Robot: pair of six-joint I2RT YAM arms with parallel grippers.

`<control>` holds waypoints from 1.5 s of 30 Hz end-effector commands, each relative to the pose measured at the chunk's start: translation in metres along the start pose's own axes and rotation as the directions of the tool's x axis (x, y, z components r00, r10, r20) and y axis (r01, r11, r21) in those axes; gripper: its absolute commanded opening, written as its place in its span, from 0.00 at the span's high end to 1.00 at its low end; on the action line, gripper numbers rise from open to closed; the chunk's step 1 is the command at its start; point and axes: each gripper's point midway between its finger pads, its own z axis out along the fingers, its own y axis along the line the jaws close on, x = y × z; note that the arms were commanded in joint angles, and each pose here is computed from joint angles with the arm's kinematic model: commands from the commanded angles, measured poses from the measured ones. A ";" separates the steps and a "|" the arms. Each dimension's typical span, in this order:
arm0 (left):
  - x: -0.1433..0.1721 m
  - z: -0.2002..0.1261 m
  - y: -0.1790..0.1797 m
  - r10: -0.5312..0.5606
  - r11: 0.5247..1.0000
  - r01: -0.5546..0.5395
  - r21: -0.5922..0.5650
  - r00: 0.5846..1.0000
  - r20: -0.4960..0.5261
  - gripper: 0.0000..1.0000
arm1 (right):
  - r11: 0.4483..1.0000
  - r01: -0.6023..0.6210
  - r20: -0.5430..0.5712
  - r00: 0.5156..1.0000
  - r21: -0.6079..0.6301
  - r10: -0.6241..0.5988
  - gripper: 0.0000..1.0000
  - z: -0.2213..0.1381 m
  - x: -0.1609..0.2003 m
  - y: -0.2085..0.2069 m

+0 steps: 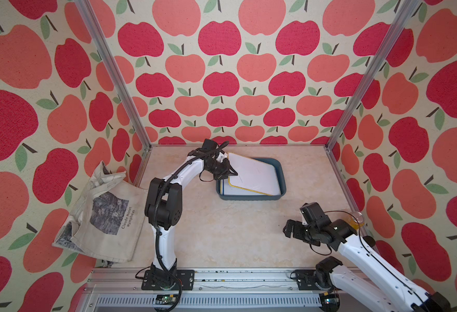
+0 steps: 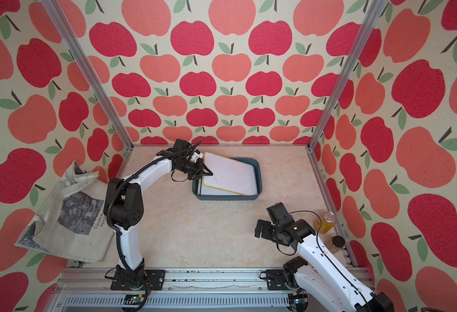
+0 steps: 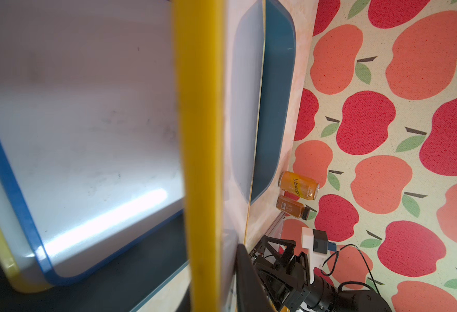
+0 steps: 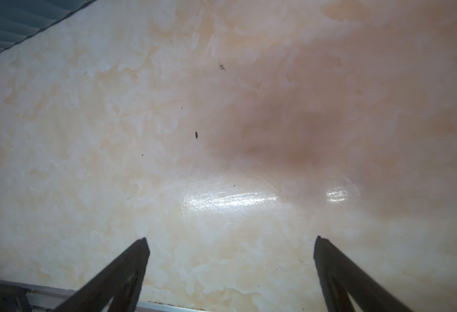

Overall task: Put the whiteboard into the storage box
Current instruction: Place the whiteboard in the storage box.

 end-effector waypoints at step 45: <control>0.019 0.005 0.050 -0.025 0.957 0.001 -0.290 0.997 -0.079 0.63 | 0.999 0.024 -0.006 1.000 -0.026 -0.024 0.01 0.003 0.005 0.000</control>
